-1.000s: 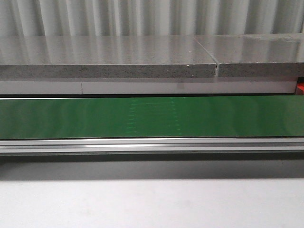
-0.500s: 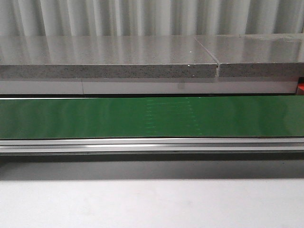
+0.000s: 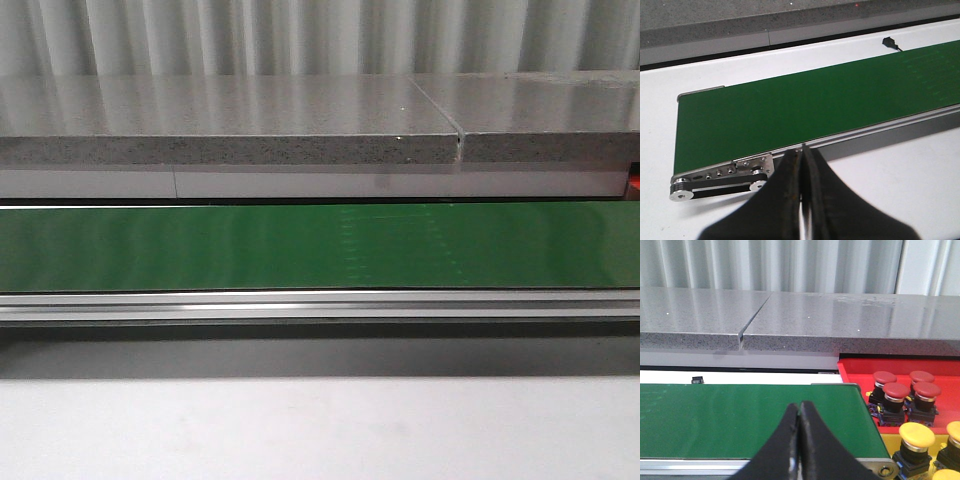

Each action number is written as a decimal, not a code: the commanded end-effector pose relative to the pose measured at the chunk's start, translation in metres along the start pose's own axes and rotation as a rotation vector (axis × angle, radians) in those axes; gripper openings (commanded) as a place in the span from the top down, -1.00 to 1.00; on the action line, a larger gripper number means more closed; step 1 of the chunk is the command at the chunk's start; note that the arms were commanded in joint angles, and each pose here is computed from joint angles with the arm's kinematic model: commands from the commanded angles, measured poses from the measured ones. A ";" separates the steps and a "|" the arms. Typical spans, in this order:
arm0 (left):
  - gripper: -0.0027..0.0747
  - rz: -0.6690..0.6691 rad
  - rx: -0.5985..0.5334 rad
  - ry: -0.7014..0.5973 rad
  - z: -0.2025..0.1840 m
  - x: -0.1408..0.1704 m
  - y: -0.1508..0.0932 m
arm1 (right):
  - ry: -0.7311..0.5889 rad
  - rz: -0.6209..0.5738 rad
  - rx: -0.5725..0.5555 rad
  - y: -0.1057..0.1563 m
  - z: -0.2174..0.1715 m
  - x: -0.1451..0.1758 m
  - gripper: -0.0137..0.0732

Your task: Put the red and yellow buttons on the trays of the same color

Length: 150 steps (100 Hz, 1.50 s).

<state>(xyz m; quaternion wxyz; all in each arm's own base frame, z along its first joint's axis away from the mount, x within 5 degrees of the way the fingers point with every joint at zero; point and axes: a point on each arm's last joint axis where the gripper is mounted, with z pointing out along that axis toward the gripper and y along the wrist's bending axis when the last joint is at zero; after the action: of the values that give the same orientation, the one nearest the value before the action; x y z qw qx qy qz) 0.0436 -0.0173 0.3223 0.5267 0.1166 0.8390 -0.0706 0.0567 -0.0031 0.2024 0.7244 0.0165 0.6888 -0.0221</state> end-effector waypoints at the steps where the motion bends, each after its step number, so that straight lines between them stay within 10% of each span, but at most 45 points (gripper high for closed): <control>1: 0.98 -0.012 0.011 -0.082 -0.004 -0.013 -0.001 | -0.132 -0.005 0.008 0.000 -0.003 -0.016 0.84; 60: 0.98 -0.013 0.009 -0.079 -0.003 -0.012 -0.001 | -0.132 -0.005 0.008 0.000 -0.003 -0.016 0.84; 73: 0.98 -0.186 -0.034 -0.165 0.007 -0.009 0.004 | -0.132 -0.005 0.008 0.000 -0.003 -0.016 0.84; 150: 0.98 -0.050 -0.237 -0.516 0.051 0.097 0.017 | -0.132 -0.005 0.008 0.000 -0.003 -0.016 0.84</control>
<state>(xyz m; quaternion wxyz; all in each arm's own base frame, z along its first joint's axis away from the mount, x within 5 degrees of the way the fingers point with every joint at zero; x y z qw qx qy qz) 0.0549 -0.0020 0.2045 0.6823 0.0168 0.7308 -0.0090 0.0567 -0.0031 0.2024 0.7244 0.0165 0.6888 -0.0221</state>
